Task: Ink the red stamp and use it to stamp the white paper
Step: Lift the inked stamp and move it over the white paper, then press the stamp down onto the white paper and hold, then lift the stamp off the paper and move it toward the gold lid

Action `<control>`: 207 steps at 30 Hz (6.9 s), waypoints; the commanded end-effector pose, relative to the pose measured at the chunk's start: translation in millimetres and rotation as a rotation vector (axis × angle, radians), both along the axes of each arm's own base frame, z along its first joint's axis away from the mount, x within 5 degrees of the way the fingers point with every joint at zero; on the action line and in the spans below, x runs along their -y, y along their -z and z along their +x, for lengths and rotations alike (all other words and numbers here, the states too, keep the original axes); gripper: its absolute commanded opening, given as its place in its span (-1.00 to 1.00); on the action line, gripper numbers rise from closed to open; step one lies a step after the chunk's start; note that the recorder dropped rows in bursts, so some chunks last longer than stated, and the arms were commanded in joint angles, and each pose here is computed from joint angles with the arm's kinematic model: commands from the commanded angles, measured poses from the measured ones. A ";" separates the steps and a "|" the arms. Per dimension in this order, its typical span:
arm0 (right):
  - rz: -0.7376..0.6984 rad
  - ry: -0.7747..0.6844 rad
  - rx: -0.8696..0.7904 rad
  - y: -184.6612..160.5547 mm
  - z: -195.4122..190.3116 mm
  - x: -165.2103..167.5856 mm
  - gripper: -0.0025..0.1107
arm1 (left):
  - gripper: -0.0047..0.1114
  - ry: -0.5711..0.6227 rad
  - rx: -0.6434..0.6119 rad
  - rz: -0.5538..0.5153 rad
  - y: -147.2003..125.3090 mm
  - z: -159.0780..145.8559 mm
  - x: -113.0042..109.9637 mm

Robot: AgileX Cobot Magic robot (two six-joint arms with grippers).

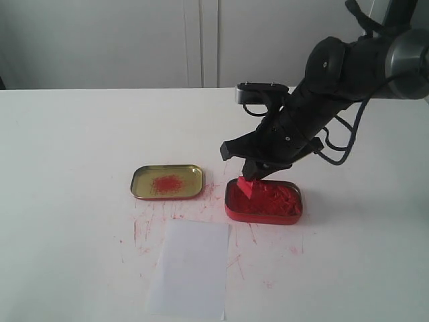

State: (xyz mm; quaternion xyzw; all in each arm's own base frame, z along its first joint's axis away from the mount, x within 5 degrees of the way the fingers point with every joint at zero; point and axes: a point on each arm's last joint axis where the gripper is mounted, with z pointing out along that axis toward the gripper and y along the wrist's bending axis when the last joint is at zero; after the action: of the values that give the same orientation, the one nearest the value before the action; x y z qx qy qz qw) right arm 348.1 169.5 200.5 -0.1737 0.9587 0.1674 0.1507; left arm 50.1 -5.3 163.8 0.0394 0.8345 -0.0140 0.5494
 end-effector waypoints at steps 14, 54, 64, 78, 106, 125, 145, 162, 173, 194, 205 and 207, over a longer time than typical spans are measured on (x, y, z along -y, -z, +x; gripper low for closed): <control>0.039 -0.199 0.062 -37.7 -40.9 -42.8 -0.96 | -0.92 -0.004 0.008 -0.002 0.6 0.1 -0.2; -0.025 0.009 0.177 -0.1 -137.9 -115.7 -0.96 | -0.92 -0.005 0.025 -0.003 -0.9 0.7 -0.3; -0.096 0.177 0.251 2.1 -146.1 -114.6 -0.96 | -0.92 -0.005 0.025 -0.003 -0.9 0.7 -0.3; -0.107 0.206 0.185 38.4 -145.4 -121.6 -0.96 | -0.92 -0.005 0.025 -0.003 -0.9 0.7 -0.3; -0.222 0.199 0.133 86.8 -143.8 -123.9 -0.96 | -0.92 -0.005 0.025 -0.003 -0.9 0.7 -0.3; -0.277 0.171 0.050 116.1 -149.1 -124.4 -0.96 | -0.92 -0.005 0.025 -0.003 -0.9 0.7 -0.3; -0.207 0.174 0.123 72.7 -146.3 -122.6 -0.96 | -0.92 -0.005 0.025 -0.003 -0.9 0.7 -0.3; -0.152 0.207 0.172 55.7 -124.2 -110.9 -0.96 | -0.92 -0.005 0.025 -0.003 -0.9 0.7 -0.3; -0.140 0.196 0.253 40.1 -119.1 -110.6 -0.96 | -0.92 -0.005 0.025 -0.003 -0.9 0.7 -0.3; -0.008 0.205 0.299 9.9 -120.2 -111.9 -0.96 | -0.92 -0.005 0.025 -0.003 -0.9 0.7 -0.3; 0.257 0.227 0.263 0.7 -99.8 -114.2 -0.96 | -0.92 -0.005 0.025 -0.003 -0.9 0.7 -0.3; 0.297 0.237 0.262 -1.2 -94.9 -112.7 -0.96 | -0.92 -0.005 0.025 -0.003 -0.9 0.7 -0.3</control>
State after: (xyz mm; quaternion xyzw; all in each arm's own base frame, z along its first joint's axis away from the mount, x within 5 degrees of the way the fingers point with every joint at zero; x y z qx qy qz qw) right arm 246.7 284.8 193.6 -0.0701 0.9195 0.2342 0.3078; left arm 50.9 -5.1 165.8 0.0383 0.8277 -0.0132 0.5596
